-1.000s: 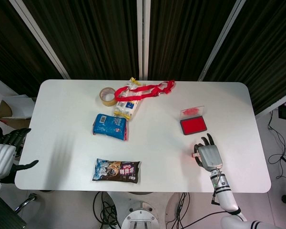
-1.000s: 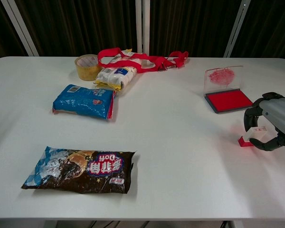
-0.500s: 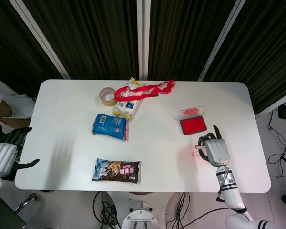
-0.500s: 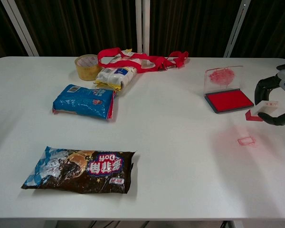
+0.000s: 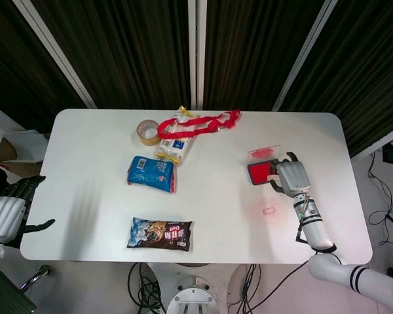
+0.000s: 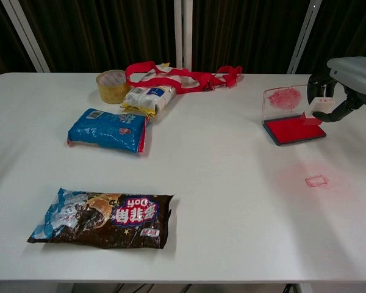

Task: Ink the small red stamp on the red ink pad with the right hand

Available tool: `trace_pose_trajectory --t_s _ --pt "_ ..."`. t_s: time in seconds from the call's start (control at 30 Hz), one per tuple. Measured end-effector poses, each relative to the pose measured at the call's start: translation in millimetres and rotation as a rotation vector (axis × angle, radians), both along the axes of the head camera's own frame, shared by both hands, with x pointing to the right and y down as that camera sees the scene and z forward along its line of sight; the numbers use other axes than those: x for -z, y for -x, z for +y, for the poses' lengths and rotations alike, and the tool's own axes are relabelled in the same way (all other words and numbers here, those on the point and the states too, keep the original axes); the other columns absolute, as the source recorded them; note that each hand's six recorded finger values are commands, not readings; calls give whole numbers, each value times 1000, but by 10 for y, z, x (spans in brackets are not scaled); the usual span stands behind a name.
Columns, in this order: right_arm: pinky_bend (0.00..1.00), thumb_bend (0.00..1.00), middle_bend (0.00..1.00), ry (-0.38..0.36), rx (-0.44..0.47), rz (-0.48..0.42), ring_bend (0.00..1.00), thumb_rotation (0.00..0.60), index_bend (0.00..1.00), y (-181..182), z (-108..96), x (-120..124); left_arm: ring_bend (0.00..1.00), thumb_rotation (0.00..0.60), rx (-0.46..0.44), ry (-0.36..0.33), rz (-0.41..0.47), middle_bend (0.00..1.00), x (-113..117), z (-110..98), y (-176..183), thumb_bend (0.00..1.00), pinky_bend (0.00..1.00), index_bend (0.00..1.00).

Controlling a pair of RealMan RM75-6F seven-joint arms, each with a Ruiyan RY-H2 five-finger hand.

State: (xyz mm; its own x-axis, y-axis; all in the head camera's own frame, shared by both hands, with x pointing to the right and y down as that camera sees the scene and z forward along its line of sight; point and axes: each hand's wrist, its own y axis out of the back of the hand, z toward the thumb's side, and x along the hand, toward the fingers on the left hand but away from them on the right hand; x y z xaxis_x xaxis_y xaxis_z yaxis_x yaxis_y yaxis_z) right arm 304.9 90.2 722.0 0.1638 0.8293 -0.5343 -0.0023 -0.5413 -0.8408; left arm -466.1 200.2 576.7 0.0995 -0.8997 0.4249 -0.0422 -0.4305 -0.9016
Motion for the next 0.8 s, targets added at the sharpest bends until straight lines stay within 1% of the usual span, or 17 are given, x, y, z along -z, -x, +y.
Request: trace_pose_trajectory --t_s 0.03,0.13,0.2,0.47,0.8 --pt "692 350 592 1 0 2 575 600 699 10 -31 -25 140 451 2 1 -2 128 -2 -4 9 63 250 111" --pt "823 350 595 10 -4 5 656 600 702 26 -80 -106 140 451 5 3 -5 128 -13 -15 23 63 250 111" --pt "870 350 596 20 -7 3 682 600 703 40 -102 -157 140 453 6 8 -6 128 -28 -20 26 63 250 111" --pt "879 350 597 82 -22 4 699 600 703 66 -189 -340 140 452 9 25 -5 128 -107 -45 32 63 250 111" --pt "879 350 602 111 -40 30 699 600 708 81 -244 -481 140 450 14 34 -11 128 -143 -62 49 63 251 111"
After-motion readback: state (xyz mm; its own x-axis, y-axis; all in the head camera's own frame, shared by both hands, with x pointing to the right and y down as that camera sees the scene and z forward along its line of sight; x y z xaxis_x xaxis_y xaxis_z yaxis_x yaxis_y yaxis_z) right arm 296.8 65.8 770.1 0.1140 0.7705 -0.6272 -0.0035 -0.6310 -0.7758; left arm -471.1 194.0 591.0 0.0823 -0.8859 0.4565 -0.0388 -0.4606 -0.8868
